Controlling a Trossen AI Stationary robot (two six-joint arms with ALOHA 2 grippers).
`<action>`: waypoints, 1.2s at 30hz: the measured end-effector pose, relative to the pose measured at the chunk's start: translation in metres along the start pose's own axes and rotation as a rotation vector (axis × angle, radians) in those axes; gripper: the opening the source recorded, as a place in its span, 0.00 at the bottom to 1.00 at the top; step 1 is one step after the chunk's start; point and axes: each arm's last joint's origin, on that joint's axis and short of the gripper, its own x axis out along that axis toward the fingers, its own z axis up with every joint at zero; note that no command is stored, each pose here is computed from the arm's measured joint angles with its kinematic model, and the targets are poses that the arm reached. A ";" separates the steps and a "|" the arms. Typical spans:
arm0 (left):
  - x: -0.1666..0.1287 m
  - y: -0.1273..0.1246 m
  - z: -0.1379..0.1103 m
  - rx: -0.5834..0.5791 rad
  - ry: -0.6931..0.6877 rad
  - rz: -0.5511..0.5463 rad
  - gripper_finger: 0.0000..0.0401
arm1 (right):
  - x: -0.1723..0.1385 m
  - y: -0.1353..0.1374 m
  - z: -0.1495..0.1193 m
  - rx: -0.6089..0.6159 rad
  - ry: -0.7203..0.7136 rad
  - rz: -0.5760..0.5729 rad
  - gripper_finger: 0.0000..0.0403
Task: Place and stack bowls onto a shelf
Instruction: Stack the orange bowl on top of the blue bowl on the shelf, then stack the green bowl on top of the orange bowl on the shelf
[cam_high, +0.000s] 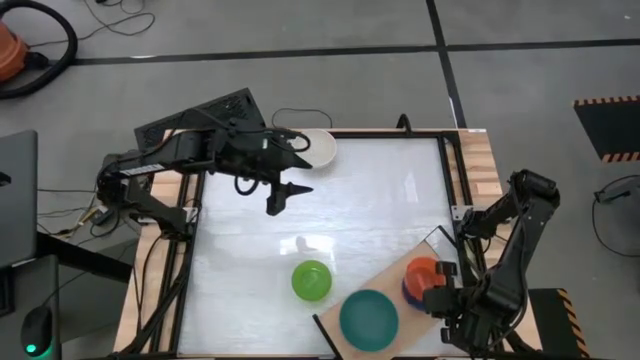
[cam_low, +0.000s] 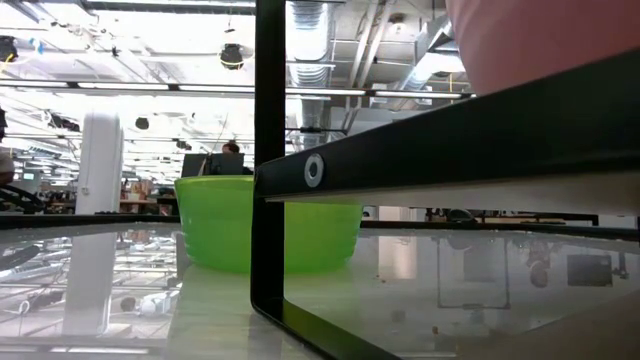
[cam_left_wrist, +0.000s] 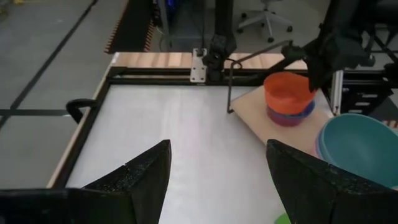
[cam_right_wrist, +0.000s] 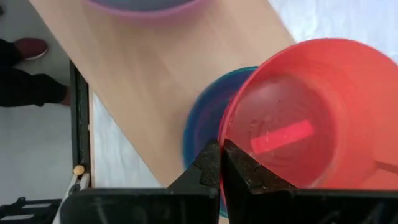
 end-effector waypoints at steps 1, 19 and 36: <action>-0.003 0.000 0.001 -0.001 -0.007 0.006 0.62 | 0.002 0.001 -0.001 0.001 0.007 0.009 0.06; -0.008 0.002 -0.001 0.000 0.010 0.052 0.62 | 0.005 0.001 -0.002 0.003 0.018 0.017 0.24; 0.029 -0.009 -0.061 -0.191 0.330 0.030 0.62 | 0.006 0.000 -0.002 0.072 0.012 0.004 0.48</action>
